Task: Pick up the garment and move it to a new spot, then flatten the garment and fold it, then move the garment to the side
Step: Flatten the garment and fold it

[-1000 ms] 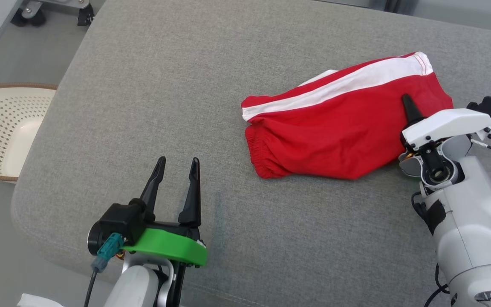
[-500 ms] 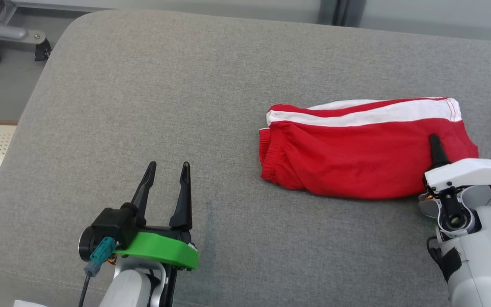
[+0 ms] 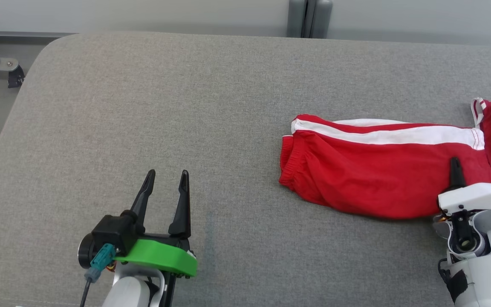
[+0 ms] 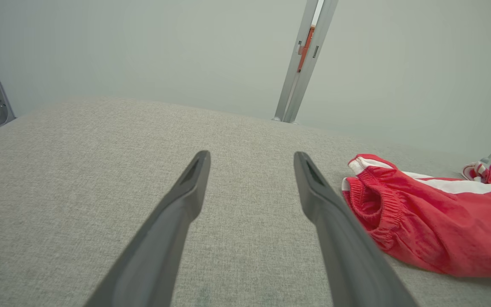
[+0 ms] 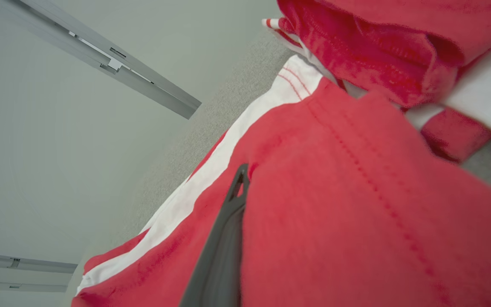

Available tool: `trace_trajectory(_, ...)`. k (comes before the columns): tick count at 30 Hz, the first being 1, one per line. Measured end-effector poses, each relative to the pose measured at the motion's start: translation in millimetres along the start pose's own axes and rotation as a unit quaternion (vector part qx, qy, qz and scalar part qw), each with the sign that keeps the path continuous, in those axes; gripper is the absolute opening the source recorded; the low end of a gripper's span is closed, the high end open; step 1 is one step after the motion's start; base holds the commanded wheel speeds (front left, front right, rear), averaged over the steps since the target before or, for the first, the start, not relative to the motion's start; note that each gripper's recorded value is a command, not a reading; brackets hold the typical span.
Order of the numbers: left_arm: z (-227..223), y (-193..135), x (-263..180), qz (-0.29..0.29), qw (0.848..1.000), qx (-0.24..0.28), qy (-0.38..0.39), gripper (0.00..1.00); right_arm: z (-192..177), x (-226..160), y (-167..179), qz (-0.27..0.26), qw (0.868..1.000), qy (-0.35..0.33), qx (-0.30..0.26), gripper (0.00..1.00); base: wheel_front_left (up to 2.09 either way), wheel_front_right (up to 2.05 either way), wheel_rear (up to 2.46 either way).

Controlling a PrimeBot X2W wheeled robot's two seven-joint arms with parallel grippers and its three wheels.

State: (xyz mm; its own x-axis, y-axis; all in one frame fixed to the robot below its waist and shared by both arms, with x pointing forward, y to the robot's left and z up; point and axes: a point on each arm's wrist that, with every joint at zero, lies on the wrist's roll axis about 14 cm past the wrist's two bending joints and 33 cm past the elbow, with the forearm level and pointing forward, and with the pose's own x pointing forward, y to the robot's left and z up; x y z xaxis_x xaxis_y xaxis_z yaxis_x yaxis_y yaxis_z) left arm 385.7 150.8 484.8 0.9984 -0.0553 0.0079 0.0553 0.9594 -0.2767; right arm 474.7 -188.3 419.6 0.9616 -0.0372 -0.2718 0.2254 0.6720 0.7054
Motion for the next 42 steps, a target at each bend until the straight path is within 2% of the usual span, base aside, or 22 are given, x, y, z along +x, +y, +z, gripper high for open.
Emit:
trace_trajectory(2,-0.6,-1.1,0.0,-0.002,1.0,0.0,0.001,1.0,1.0,3.4,10.0,0.013,1.0,-0.003,-0.015,0.0,0.0,0.0,0.0)
trace_trajectory(8,0.0,1.4,-3.7,0.002,1.0,0.002,0.001,1.0,-1.1,10.5,71.8,0.097,0.993,-0.014,-0.062,0.0,0.0,0.0,0.0)
trace_trajectory(13,3.9,8.4,-9.7,0.014,1.0,0.004,-0.004,1.0,-25.5,-1.4,128.4,0.184,0.978,0.008,-0.093,0.0,0.0,0.0,0.0)
trace_trajectory(16,6.7,12.4,-14.0,0.021,1.0,0.003,-0.007,1.0,-48.9,-14.4,150.0,0.223,0.968,0.034,-0.108,0.0,0.0,0.0,0.0)
trace_trajectory(21,9.4,18.1,-22.0,0.033,0.999,0.002,-0.011,1.0,-80.3,-30.6,169.2,0.265,0.952,0.07,-0.135,0.0,0.0,0.0,0.0)
trace_trajectory(28,12.4,26.3,-28.1,0.048,0.999,0.003,-0.015,1.0,-110.6,-37.3,170.1,0.276,0.943,0.111,-0.153,0.0,0.0,0.0,0.0)
trace_trajectory(29,12.0,27.3,-28.9,0.05,0.999,0.002,-0.014,1.0,-114.7,-39.2,172.8,0.283,0.939,0.114,-0.158,0.47,0.0,0.0,0.0)
trace_trajectory(30,11.6,28.1,-29.4,0.051,0.999,0.002,-0.014,1.0,-118.5,-41.3,176.6,0.291,0.936,0.118,-0.162,1.0,0.0,0.0,0.0)
trace_trajectory(35,10.2,30.0,-30.0,0.055,0.998,0.002,-0.012,1.0,-138.0,-53.3,187.9,0.317,0.922,0.141,-0.17,1.0,0.0,0.0,0.0)
trace_trajectory(42,9.3,28.8,-29.4,0.053,0.999,0.001,-0.01,1.0,-175.7,-73.7,178.6,0.328,0.898,0.209,-0.207,1.0,0.0,0.0,0.0)
